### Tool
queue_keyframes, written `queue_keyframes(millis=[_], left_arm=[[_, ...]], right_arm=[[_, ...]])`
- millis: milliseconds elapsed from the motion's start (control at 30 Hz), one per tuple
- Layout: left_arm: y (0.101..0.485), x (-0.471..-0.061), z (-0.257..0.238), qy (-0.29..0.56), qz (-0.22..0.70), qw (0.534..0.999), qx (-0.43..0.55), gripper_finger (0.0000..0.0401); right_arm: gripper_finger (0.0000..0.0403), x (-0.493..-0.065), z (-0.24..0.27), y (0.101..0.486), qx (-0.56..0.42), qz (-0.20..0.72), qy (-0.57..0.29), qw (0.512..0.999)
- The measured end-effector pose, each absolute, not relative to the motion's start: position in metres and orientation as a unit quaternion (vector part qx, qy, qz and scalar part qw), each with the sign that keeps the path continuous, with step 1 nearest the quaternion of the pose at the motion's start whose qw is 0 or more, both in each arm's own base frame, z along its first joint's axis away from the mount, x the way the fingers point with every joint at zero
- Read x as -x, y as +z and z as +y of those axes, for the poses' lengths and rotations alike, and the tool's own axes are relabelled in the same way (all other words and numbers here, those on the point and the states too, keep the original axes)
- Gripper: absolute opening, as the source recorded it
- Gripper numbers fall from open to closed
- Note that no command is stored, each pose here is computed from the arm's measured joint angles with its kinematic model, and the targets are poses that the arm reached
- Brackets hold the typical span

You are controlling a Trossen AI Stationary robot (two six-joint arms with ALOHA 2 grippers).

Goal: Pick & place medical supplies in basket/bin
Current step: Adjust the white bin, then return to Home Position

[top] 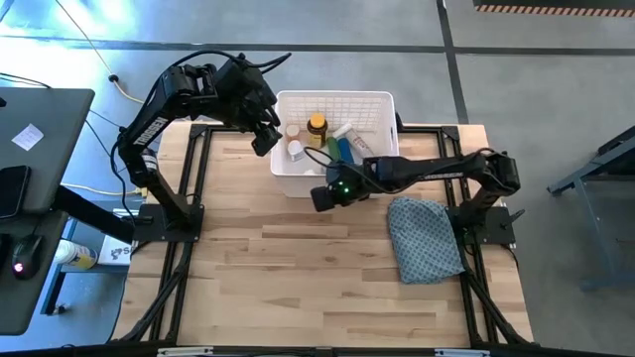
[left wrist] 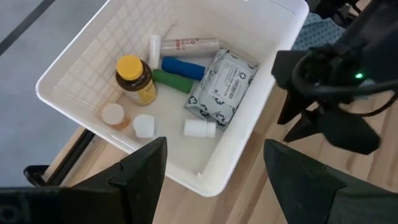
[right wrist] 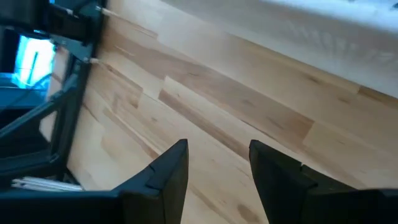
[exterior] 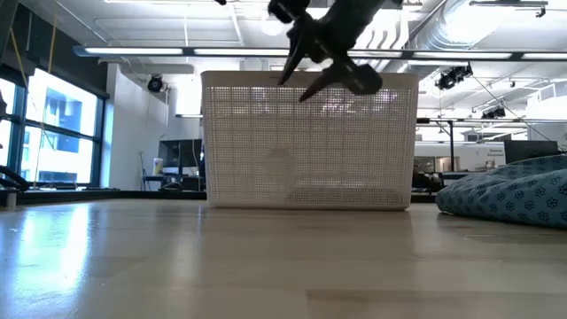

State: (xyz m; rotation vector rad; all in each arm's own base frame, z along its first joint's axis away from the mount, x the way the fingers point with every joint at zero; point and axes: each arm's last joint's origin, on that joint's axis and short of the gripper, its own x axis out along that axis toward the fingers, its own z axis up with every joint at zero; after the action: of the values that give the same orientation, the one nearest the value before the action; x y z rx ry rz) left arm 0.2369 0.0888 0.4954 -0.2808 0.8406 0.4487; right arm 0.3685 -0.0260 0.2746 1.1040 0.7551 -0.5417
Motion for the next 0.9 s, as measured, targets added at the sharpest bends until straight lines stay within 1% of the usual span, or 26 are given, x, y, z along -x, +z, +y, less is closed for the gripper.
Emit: queue_keyframes(millis=[167,333,400,500,633,767,833,900], left_arm=[[0.495,-0.237,0.089,0.212,0.403,0.88,0.136,0.0298],[0.496,-0.235,0.088,0.209,0.401,0.881,0.138,0.0298],[0.5,-0.229,0.086,0.21,0.394,0.885,0.133,0.0298],[0.512,-0.21,0.08,0.227,0.37,0.894,0.115,0.029],[0.527,-0.183,0.07,0.231,0.304,0.918,0.105,0.0249],[0.526,-0.155,0.059,0.226,0.25,0.936,0.101,0.0189],[0.516,-0.144,0.055,0.223,0.239,0.94,0.1,0.0155],[0.502,-0.135,0.051,0.21,0.222,0.947,0.1,0.0115]], right_arm=[[0.0161,-0.363,-0.026,0.287,-0.508,0.329,-0.239,0.76],[0.0161,-0.356,-0.022,0.306,-0.493,0.317,-0.19,0.788],[0.0161,-0.35,-0.02,0.315,-0.475,0.311,-0.172,0.805],[0.0161,-0.336,-0.017,0.333,-0.451,0.287,-0.178,0.826],[0.0161,-0.31,-0.01,0.36,-0.424,0.243,-0.201,0.849],[0.0155,-0.28,-0.003,0.38,-0.402,0.22,-0.227,0.859],[0.014,-0.265,0.0,0.388,-0.392,0.218,-0.234,0.863],[0.0113,-0.252,0.001,0.394,-0.385,0.215,-0.241,0.864]])
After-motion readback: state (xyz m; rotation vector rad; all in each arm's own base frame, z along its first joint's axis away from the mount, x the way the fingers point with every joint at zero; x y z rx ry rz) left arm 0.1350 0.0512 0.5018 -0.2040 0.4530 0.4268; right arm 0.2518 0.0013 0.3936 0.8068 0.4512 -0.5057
